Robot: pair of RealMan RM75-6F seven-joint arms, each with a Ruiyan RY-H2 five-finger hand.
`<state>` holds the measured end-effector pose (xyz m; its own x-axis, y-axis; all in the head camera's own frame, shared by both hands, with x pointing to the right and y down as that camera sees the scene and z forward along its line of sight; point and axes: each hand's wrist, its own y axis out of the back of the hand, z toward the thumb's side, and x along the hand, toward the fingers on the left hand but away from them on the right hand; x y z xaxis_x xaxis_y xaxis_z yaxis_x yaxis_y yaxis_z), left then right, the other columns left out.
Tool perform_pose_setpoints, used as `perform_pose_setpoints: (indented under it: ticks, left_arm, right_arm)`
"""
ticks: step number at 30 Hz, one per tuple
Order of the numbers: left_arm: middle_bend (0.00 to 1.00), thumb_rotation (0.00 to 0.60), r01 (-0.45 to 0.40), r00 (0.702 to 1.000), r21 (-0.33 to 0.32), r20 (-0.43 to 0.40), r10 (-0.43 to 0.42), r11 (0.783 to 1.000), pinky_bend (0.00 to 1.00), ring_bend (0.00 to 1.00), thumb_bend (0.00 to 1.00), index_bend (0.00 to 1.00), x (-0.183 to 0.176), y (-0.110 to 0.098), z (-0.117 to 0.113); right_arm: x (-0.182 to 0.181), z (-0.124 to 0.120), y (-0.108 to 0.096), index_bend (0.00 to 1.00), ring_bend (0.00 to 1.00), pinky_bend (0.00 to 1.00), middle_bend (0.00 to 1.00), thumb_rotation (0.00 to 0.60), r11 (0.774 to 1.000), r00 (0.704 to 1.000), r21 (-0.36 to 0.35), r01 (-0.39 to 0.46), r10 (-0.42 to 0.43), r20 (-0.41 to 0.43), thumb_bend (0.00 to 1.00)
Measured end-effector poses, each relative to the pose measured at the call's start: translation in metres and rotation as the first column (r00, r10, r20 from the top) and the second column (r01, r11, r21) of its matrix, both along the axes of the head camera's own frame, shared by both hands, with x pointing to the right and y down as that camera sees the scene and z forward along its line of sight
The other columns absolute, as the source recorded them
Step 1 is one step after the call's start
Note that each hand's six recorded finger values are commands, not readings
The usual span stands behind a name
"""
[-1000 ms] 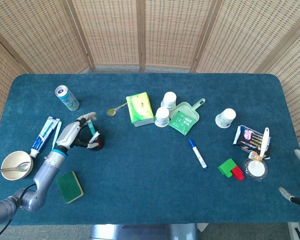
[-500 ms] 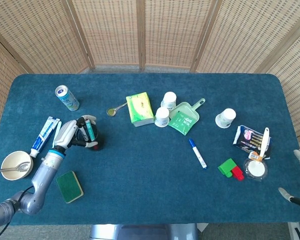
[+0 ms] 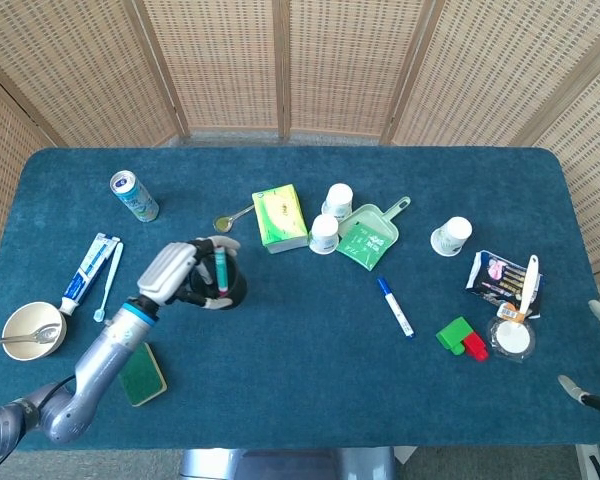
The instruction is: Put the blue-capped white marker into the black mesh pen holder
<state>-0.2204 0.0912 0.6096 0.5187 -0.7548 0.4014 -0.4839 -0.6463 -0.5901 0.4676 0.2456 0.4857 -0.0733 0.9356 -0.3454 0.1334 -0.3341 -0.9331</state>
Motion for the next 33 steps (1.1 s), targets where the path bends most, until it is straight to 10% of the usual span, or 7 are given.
perform_pose_setpoints:
  ticks: [18, 33]
  left_arm:
    - [0.52, 0.6, -0.199, 0.976, -0.004, 0.088, 0.199, 0.98, 0.54, 0.42, 0.05, 0.33, 0.165, 0.013, 0.007]
    - [0.52, 0.6, -0.127, 0.984, -0.046, 0.122, 0.131, 0.991, 0.53, 0.42, 0.05, 0.33, 0.188, 0.006, 0.045]
  right_arm:
    - [0.012, -0.009, -0.003, 0.09, 0.0, 0.0, 0.0, 0.6, 0.999, 0.998, 0.02, -0.036, 0.035, 0.05, 0.0]
    - [0.022, -0.011, -0.004, 0.09, 0.0, 0.0, 0.0, 0.6, 0.998, 0.996, 0.02, -0.053, 0.052, 0.069, 0.0]
